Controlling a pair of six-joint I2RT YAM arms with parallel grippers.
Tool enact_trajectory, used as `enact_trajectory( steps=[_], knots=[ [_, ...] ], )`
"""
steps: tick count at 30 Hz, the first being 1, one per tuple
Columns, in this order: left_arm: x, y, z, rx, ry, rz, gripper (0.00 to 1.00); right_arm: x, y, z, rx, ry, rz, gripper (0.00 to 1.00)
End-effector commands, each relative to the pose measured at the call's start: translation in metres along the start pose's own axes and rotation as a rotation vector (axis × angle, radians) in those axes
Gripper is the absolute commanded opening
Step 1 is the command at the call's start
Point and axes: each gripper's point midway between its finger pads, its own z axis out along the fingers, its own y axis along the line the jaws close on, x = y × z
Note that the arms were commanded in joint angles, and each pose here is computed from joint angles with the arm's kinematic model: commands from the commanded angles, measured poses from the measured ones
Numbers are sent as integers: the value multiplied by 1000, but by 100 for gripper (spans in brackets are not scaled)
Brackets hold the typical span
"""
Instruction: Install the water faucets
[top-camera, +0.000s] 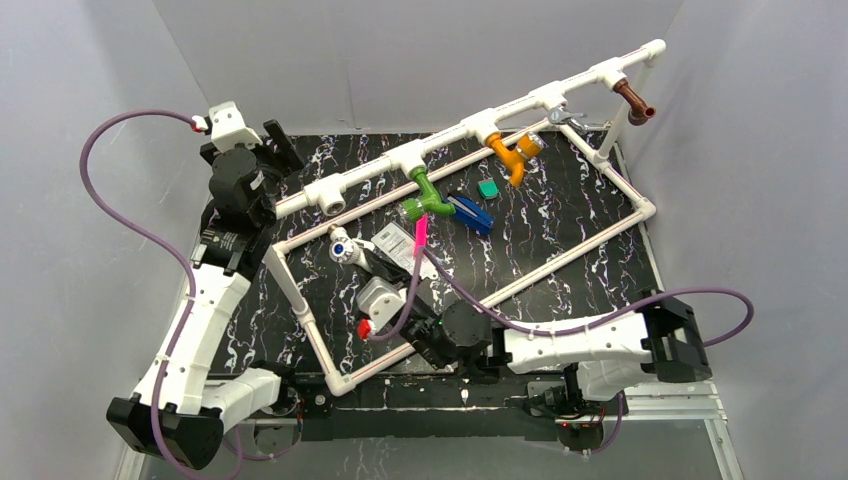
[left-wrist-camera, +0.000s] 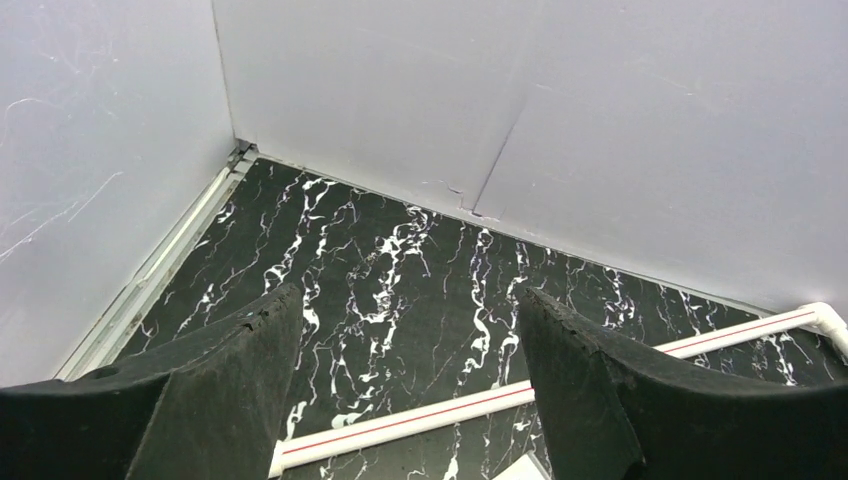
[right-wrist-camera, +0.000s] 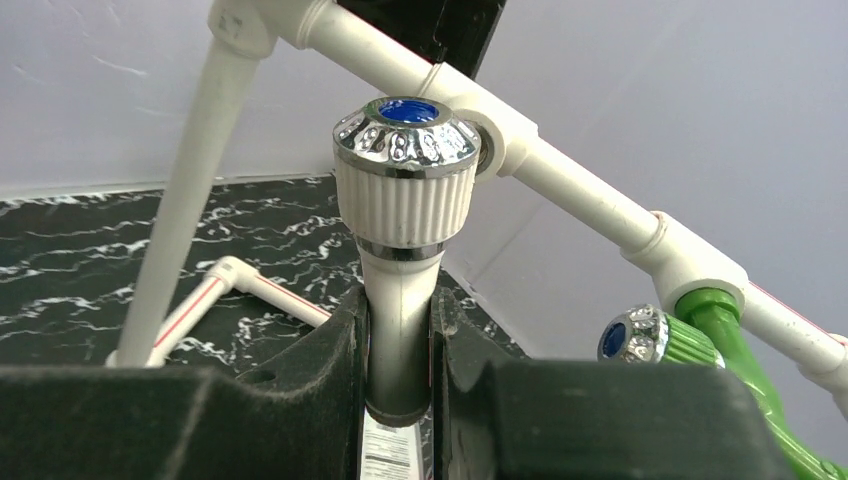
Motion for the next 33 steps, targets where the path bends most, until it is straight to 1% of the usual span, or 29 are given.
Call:
enact_trajectory(
  steps=[1, 7, 12, 17, 25, 33],
  knots=[
    [106, 25, -1, -54, 299, 181, 76, -38, -38, 9, 168, -55, -14, 1],
    [111, 26, -1, -49, 308, 184, 76, -50, -34, 5, 178, -52, -63, 1],
    [118, 24, -1, -38, 326, 182, 75, -56, -25, 2, 126, -3, -50, 1],
    [121, 23, -2, -30, 334, 182, 75, -60, -33, 3, 134, 32, -25, 1],
    [126, 22, -2, -17, 346, 180, 74, -49, -43, 4, 217, 91, -71, 1],
    [127, 21, -3, -15, 348, 179, 74, -39, -43, 15, 224, 96, -60, 1]
  ],
)
